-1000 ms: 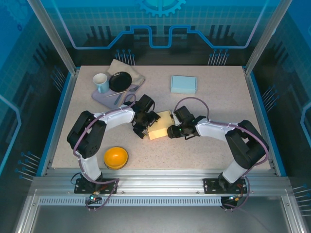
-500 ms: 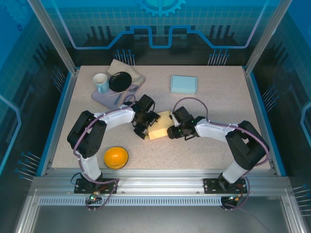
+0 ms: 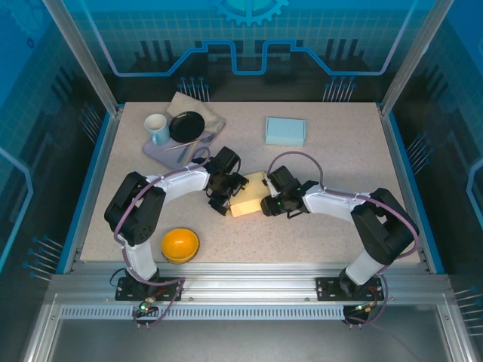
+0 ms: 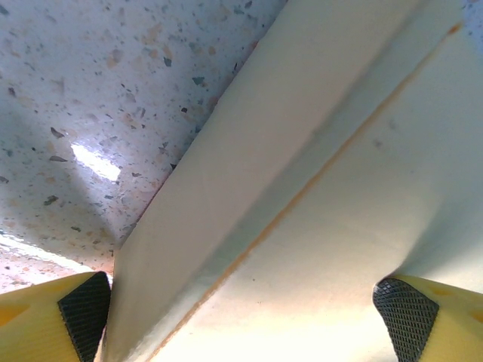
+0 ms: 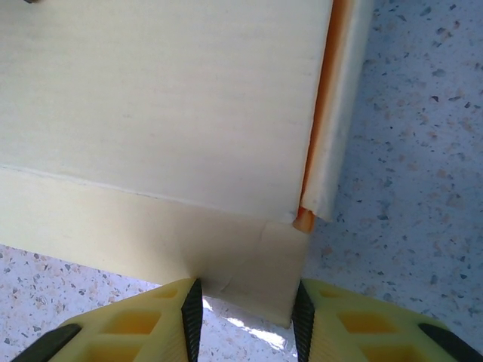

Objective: Fold the paper box

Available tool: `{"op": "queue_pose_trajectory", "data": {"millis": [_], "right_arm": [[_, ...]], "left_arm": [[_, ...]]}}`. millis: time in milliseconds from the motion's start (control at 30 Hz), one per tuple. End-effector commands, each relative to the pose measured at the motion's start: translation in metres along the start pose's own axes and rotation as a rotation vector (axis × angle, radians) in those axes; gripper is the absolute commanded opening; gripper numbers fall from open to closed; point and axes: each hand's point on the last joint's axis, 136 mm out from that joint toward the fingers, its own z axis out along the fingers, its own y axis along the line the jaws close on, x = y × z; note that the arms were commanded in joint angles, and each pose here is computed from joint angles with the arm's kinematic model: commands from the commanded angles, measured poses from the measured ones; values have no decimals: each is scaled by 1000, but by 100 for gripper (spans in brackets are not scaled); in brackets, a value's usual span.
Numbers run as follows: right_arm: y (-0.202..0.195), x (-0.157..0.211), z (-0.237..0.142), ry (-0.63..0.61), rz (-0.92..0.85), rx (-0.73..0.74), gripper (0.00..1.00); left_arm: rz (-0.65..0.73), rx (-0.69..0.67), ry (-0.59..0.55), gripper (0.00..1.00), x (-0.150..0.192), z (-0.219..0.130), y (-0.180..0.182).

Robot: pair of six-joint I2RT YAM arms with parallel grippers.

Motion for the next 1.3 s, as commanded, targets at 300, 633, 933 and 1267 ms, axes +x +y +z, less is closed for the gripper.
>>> {"op": "queue_pose_trajectory", "data": {"millis": [300, 633, 933, 1267], "right_arm": [[-4, -7, -2, -57, -94, 39, 42], [-10, -10, -24, -88, 29, -39, 45], [-21, -12, -36, -46, 131, -11, 29], [-19, -7, -2, -35, 204, -66, 18]], "left_arm": [[8, -225, 13, 95, 3, 25, 55], [21, -270, -39, 95, -13, 22, 71], [26, -268, -48, 95, -14, 21, 70], [25, -268, -48, 95, -15, 22, 72]]}}
